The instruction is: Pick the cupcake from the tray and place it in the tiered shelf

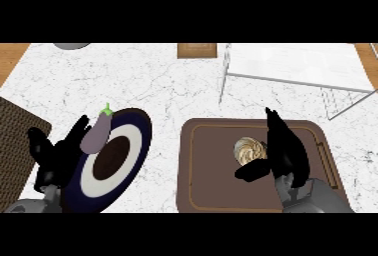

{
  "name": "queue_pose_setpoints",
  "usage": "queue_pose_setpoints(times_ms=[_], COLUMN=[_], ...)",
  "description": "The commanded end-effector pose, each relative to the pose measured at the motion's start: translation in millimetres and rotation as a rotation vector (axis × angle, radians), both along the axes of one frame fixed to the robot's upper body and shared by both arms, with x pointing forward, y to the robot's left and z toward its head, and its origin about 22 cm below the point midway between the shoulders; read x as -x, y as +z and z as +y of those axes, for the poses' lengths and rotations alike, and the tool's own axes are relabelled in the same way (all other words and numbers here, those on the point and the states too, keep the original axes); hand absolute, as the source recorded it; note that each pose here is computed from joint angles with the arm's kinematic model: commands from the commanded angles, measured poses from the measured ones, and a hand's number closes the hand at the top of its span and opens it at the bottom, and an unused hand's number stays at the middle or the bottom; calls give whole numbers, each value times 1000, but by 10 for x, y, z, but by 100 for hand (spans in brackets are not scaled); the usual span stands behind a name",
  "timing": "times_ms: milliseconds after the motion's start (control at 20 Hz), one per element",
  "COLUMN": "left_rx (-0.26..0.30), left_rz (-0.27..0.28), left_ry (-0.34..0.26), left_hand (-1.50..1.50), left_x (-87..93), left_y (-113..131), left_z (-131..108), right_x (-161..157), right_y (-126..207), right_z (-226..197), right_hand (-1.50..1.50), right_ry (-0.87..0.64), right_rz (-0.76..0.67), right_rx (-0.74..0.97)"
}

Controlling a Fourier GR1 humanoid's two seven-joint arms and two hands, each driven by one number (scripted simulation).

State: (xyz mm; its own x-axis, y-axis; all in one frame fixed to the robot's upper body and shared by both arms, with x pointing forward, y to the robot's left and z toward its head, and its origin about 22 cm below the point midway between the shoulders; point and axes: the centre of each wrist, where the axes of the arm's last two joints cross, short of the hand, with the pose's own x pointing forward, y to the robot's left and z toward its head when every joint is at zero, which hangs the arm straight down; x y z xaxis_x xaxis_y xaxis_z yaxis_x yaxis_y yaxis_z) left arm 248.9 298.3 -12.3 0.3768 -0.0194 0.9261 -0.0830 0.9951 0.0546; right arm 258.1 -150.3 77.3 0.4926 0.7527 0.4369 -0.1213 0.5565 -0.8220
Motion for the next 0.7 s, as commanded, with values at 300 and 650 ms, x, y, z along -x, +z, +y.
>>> queue_pose_setpoints(times_ms=[300, 650], left_rx=[19, 11], left_rz=[65, 70], left_ry=[-5, -23], left_hand=[0, 0], left_x=[31, -16], left_y=[-164, -187], left_z=[77, -12], right_x=[-163, -232], right_y=[-156, -484], right_z=[260, 211], right_hand=[-150, -150], right_ry=[-128, -105], right_rz=[48, 18], right_rx=[41, 29])
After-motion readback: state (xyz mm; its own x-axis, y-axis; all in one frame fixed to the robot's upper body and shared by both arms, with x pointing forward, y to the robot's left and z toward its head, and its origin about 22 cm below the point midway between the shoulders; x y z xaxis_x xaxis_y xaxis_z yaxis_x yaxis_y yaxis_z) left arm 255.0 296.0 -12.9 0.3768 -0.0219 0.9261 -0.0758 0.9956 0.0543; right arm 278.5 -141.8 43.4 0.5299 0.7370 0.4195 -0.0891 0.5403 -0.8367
